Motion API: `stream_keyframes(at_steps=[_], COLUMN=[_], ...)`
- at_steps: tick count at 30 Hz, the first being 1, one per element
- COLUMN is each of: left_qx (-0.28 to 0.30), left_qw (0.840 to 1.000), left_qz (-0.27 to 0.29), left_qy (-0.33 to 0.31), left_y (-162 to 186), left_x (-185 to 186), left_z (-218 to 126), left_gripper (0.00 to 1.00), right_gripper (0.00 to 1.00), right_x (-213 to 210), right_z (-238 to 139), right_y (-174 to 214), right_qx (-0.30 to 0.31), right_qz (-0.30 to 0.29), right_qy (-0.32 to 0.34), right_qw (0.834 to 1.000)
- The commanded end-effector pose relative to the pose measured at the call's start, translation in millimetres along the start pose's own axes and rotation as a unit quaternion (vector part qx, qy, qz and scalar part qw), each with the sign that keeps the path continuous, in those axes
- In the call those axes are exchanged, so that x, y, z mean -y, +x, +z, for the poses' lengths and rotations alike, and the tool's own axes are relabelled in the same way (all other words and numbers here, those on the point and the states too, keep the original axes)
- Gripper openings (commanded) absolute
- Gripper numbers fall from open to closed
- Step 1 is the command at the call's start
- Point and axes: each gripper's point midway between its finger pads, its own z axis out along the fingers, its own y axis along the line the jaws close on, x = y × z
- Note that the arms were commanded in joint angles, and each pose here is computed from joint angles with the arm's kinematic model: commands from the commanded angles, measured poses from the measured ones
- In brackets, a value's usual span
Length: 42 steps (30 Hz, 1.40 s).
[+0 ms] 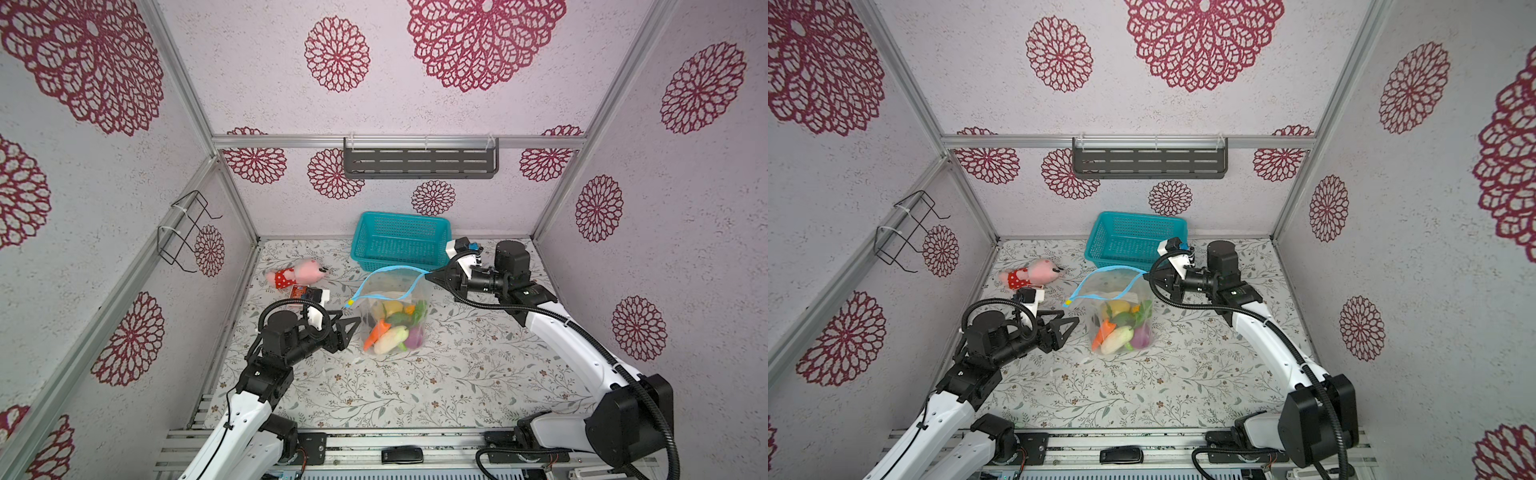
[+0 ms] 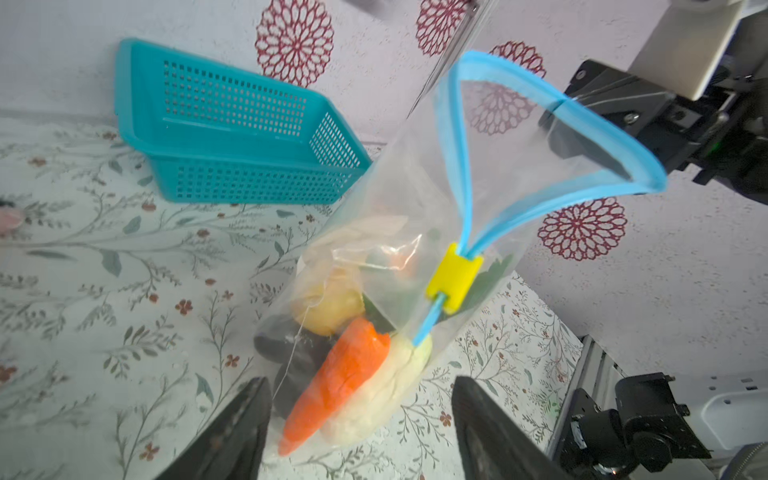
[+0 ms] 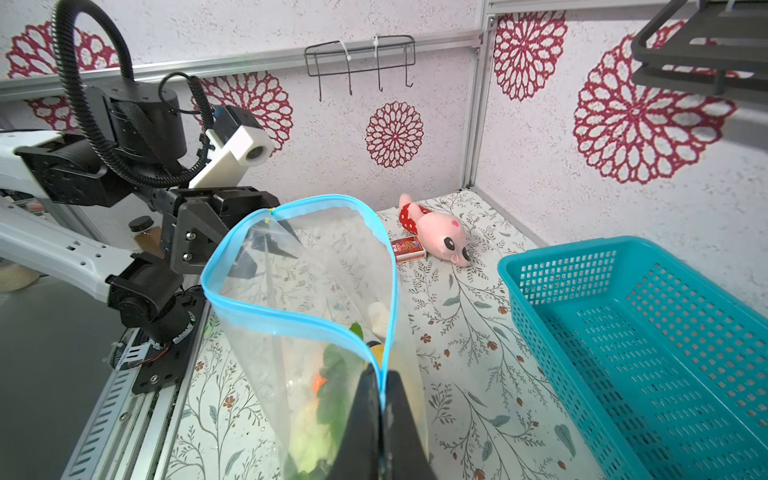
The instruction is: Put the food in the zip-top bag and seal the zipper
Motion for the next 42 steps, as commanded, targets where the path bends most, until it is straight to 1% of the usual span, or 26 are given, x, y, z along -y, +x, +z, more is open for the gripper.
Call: stream_keyframes(at_steps=[1,5,7,9,10,12,14,16,19,21,22,28,32,38,39,40,42], left_qx=[0.075,0.089,0.089,0.093,0.099,0.105,0.111,0.115,0.118,0.116,0.115,0.105,0.071,0.032,0.028,0.024,0.02], left_qw=[0.996,0.994,0.993,0.992,0.992,0.991,0.989,0.988,0.987,0.987,0.987,0.986,0.99,0.993,0.993,0.993,0.991], left_qz=[0.048,0.069,0.076,0.082,0.083,0.085,0.094,0.099,0.104,0.11,0.114,0.124,0.119,0.111,0.113,0.116,0.124], left_qy=[0.019,0.005,-0.005,-0.01,-0.012,-0.018,-0.022,-0.024,-0.022,-0.02,-0.019,-0.028,-0.023,0.019,0.024,0.028,0.034], left_y=[-29.7,-35.1,-36.3,-38.4,-41.7,-45.8,-50.9,-56.0,-62.6,-64.9,-65.7,-68.7,-66.4,-61.9,-60.5,-59.3,-57.2], left_x=[13.3,9.9,5.2,2.4,2.0,0.6,1.0,2.2,5.9,8.5,9.7,11.4,17.6,37.1,39.1,40.3,41.9], left_z=[7.0,14.3,18.8,22.1,22.5,22.9,22.0,21.0,18.9,17.5,16.6,11.6,7.0,0.7,0.4,0.2,0.6], left_gripper=[0.7,0.61,0.53,0.42,0.38,0.36,0.31,0.21,0.09,0.05,0.01,0.0,0.0,0.0,0.0,0.0,0.0], right_gripper=[0.0,0.0,0.0,0.0,0.0,0.0,0.0,0.0,0.0,0.0,0.0,0.0,0.0,0.0,0.04,0.17,0.37], right_x=[-2.3,2.0,2.0,2.1,1.9,2.1,2.7,3.3,4.7,5.2,4.9,8.0,13.2,19.0,17.1,14.7,1.2], right_z=[-6.4,-9.0,-9.7,-10.7,-10.6,-10.9,-10.6,-10.6,-10.5,-10.5,-10.4,-14.0,-21.9,-24.5,-24.9,-25.6,-26.2], right_y=[-25.6,-25.0,-24.3,-23.7,-22.7,-20.9,-18.7,-17.6,-14.7,-13.1,-12.2,-10.3,-10.6,0.4,2.0,2.6,-3.3], right_qx=[0.034,0.038,0.04,0.041,0.04,0.038,0.037,0.036,0.033,0.031,0.03,0.02,0.001,-0.044,-0.049,-0.053,-0.057], right_qz=[-0.029,-0.021,-0.019,-0.019,-0.016,-0.012,-0.009,-0.005,0.001,0.004,0.006,0.009,0.002,0.0,-0.004,-0.009,-0.038], right_qy=[-0.021,-0.023,-0.025,-0.024,-0.025,-0.025,-0.025,-0.025,-0.022,-0.021,-0.021,-0.009,0.011,0.03,0.029,0.029,0.021], right_qw=[0.999,0.999,0.999,0.999,0.999,0.999,0.999,0.999,0.999,0.999,0.999,1.0,1.0,0.999,0.998,0.998,0.997])
